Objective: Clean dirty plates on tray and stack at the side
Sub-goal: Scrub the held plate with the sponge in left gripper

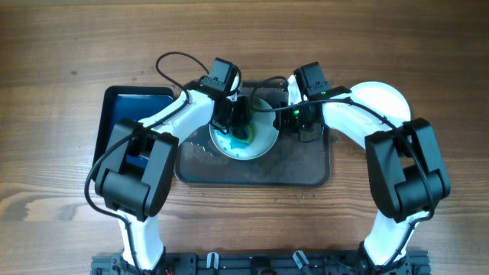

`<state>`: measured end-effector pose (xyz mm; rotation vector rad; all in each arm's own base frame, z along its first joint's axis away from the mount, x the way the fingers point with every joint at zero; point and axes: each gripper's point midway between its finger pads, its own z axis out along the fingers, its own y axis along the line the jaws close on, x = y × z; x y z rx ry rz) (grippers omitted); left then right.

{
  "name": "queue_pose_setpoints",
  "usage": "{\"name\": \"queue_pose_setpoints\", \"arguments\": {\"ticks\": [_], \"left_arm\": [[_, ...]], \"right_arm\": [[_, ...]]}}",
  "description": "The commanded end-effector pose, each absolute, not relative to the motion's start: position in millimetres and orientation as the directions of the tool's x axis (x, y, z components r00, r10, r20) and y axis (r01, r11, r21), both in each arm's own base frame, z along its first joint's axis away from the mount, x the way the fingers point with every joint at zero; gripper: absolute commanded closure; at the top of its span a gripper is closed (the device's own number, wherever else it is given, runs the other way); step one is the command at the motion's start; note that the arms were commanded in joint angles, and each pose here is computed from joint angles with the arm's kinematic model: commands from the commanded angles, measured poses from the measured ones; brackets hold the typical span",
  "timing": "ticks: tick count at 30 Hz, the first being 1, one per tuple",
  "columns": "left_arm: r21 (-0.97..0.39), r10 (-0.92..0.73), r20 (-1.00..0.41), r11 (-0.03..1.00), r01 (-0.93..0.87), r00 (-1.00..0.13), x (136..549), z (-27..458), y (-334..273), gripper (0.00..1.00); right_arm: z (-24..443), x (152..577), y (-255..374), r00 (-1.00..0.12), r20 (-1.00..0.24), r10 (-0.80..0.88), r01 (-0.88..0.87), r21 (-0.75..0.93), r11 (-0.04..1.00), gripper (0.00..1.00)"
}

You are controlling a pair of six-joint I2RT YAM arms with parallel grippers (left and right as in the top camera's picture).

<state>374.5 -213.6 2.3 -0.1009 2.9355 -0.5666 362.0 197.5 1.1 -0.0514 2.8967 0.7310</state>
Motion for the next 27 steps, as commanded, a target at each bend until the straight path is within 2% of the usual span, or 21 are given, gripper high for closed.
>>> {"name": "queue_pose_setpoints", "arguments": {"ticks": [1, 3, 5, 7, 9, 11, 12, 14, 17, 19, 22, 23, 24, 27], "left_arm": [[0.221, -0.226, -0.278, 0.931, -0.291, -0.934, 374, -26, -84, 0.96], [0.247, -0.247, -0.261, 0.917, -0.312, -0.933, 366, -26, -78, 0.96], [0.165, -0.249, -0.156, 0.948, -0.274, -0.956, 351, -32, -99, 0.96], [-0.071, -0.205, 0.022, 0.976, -0.206, -0.979, 330, -36, -149, 0.96], [-0.363, -0.11, 0.143, 0.919, -0.155, -0.984, 316, -23, -211, 0.96], [-0.514, 0.007, 0.13, 0.856, -0.061, -0.992, 311, -10, -249, 0.96], [-0.532, 0.032, 0.109, 0.846, -0.031, -0.994, 310, -8, -259, 0.96], [-0.467, 0.037, 0.036, 0.884, 0.016, -0.999, 317, -15, -259, 0.96], [-0.222, -0.05, -0.114, 0.975, -0.023, -0.992, 344, -29, -223, 0.96], [-0.099, -0.111, -0.221, 0.991, -0.091, -0.969, 366, -29, -196, 0.96], [-0.003, -0.152, -0.327, 0.987, -0.16, -0.933, 388, -24, -167, 0.96], [0.033, -0.183, -0.351, 0.978, -0.207, -0.919, 392, -23, -155, 0.96], [0.107, -0.274, -0.369, 0.937, -0.333, -0.888, 389, -22, -125, 0.96], [0.122, -0.399, -0.254, 0.891, -0.438, -0.881, 364, -29, -106, 0.96]], "right_arm": [[-7, 363, 190, -0.99, -0.142, 0.023, -0.042, 0.437, 0.898, 0.96], [-6, 364, 191, -0.989, -0.146, 0.023, -0.044, 0.438, 0.898, 0.96], [-6, 364, 191, -0.989, -0.145, 0.023, -0.044, 0.438, 0.898, 0.96], [-6, 364, 191, -0.989, -0.145, 0.023, -0.043, 0.438, 0.898, 0.96], [-6, 363, 191, -0.989, -0.144, 0.023, -0.043, 0.438, 0.898, 0.96], [-8, 360, 189, -0.992, -0.125, 0.028, -0.03, 0.435, 0.9, 0.96], [-8, 357, 189, -0.993, -0.113, 0.028, -0.024, 0.431, 0.902, 0.96], [-9, 356, 188, -0.993, -0.112, 0.026, -0.025, 0.43, 0.903, 0.96], [-8, 357, 188, -0.993, -0.115, 0.025, -0.027, 0.43, 0.902, 0.96], [-9, 358, 188, -0.993, -0.117, 0.027, -0.026, 0.427, 0.904, 0.96], [-9, 359, 186, -0.992, -0.12, 0.035, -0.019, 0.42, 0.907, 0.96], [-9, 359, 186, -0.992, -0.12, 0.034, -0.019, 0.42, 0.907, 0.96], [-9, 358, 186, -0.993, -0.117, 0.034, -0.018, 0.419, 0.908, 0.96], [-9, 358, 186, -0.993, -0.116, 0.033, -0.018, 0.419, 0.908, 0.96]]}}
